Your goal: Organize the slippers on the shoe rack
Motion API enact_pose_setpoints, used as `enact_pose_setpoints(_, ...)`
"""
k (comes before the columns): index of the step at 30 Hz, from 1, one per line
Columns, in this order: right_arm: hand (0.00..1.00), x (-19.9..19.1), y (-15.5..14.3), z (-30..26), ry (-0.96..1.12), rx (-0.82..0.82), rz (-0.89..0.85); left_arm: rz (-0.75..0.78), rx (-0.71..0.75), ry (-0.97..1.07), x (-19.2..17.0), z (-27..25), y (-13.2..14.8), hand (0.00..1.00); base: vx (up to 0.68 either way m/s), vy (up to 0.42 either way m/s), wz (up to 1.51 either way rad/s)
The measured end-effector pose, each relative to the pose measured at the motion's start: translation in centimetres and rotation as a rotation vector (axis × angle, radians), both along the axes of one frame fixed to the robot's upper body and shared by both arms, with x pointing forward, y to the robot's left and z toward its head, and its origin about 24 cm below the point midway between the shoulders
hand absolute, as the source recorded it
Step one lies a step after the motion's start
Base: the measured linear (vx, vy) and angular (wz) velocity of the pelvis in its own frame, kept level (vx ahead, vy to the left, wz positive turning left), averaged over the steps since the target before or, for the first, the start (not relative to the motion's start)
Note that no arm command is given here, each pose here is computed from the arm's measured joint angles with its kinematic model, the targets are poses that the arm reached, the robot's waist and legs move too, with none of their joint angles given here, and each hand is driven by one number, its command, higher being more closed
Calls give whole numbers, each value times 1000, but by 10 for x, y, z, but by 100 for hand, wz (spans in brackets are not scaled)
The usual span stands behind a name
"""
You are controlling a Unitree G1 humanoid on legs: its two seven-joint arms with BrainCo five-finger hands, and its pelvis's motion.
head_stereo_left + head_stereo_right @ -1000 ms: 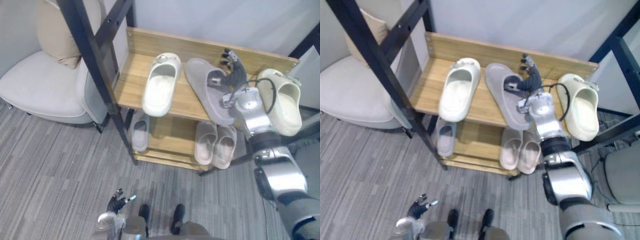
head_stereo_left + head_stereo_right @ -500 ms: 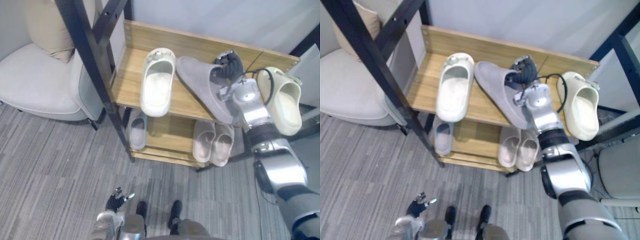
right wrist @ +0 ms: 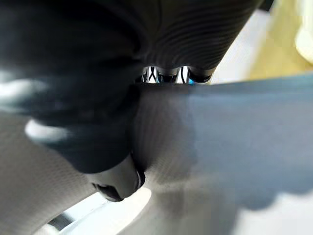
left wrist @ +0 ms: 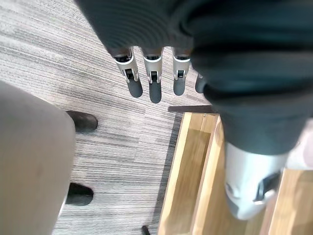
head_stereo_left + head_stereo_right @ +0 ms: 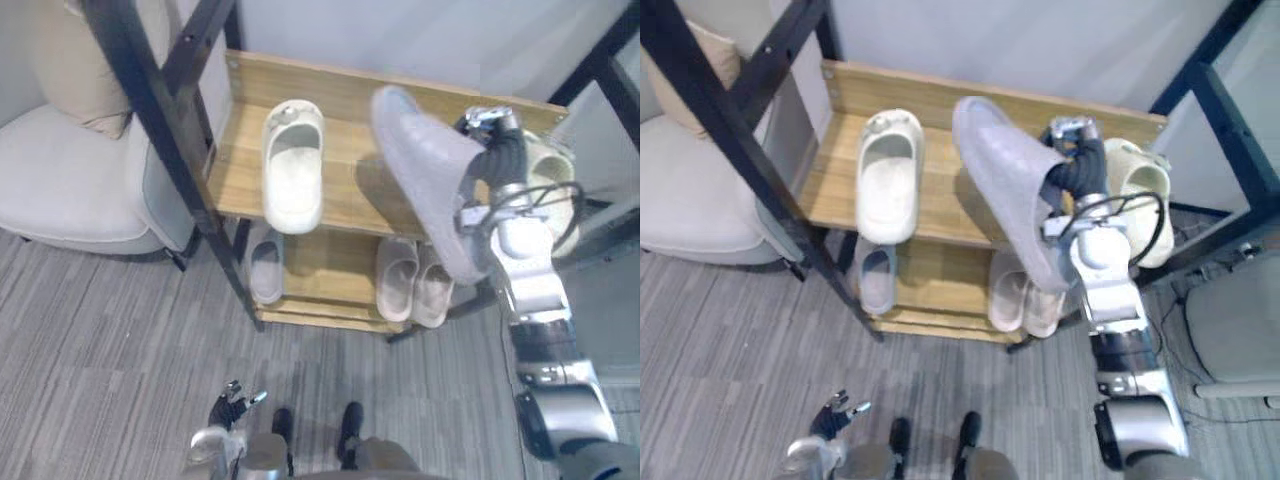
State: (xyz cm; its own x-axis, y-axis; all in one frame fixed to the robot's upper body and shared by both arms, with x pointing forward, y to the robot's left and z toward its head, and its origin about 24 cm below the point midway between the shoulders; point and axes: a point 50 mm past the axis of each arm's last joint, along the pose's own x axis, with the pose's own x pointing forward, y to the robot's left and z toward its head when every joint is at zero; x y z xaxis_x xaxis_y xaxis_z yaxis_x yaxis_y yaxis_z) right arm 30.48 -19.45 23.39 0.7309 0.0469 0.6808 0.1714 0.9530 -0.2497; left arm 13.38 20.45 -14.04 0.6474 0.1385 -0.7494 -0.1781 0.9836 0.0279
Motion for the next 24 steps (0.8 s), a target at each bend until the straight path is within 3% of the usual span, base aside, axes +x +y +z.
enact_pose_setpoints(7,100,-28,-3,-24,29,35,119,-16,-2,34,-8,-5,-4,0,-19,-9,-1)
enact_pose_setpoints(19,100,-55,53,-139,540,-53,476,-88,4,83,-20,-11,-12,0,-25,-9,1)
enact_pose_setpoints(24,100,-50,64,-180,724,-142,483,-151,-2,57,-6,-8,-18,0,-70,4,17)
